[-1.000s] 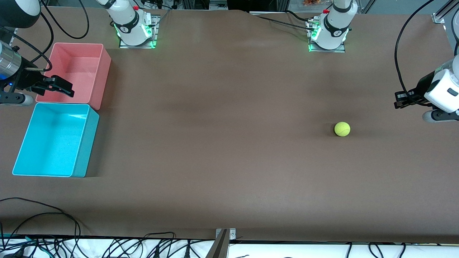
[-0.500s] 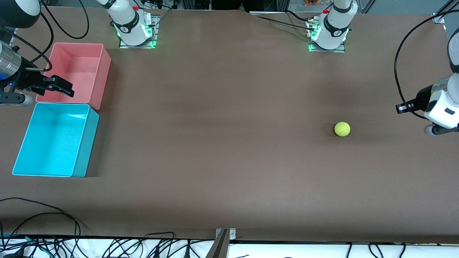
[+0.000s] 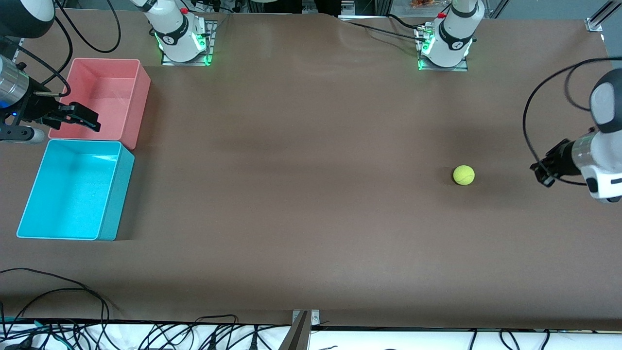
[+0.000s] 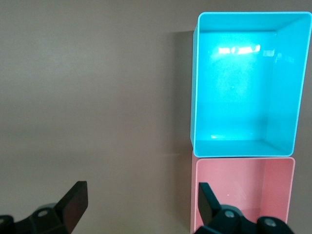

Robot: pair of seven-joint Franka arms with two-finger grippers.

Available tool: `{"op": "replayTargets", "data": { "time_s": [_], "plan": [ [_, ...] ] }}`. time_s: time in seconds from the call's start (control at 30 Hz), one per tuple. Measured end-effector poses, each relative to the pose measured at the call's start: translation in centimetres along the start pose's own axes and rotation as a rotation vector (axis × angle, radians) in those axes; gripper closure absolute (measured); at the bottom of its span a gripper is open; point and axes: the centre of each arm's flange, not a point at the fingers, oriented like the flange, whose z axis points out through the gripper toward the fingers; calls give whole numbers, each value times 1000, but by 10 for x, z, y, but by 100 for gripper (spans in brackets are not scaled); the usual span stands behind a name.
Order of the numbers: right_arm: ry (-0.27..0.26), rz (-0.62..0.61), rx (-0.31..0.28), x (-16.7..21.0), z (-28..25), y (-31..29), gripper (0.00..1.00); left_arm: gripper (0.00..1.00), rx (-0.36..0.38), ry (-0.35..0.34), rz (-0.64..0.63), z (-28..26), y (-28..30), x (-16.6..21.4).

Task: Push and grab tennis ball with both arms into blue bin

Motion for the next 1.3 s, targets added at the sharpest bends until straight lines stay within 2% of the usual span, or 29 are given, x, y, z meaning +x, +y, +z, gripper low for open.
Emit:
{"op": "replayTargets", "data": {
  "time_s": [0.3,0.53,0.97,1.3],
  "plan": [
    [0,0,0,0,0,0,0,99,-34,-2,-326,80,-6,12],
    [-6,0,0,-1,1,0,0,99,-66,0,-521,143,-21,2],
    [-9,1,0,-1,1,0,0,99,-86,-3,-566,218,-48,-23],
    [-9,1,0,-1,1,0,0,99,-112,0,-576,241,-56,-12]
  ]
}}
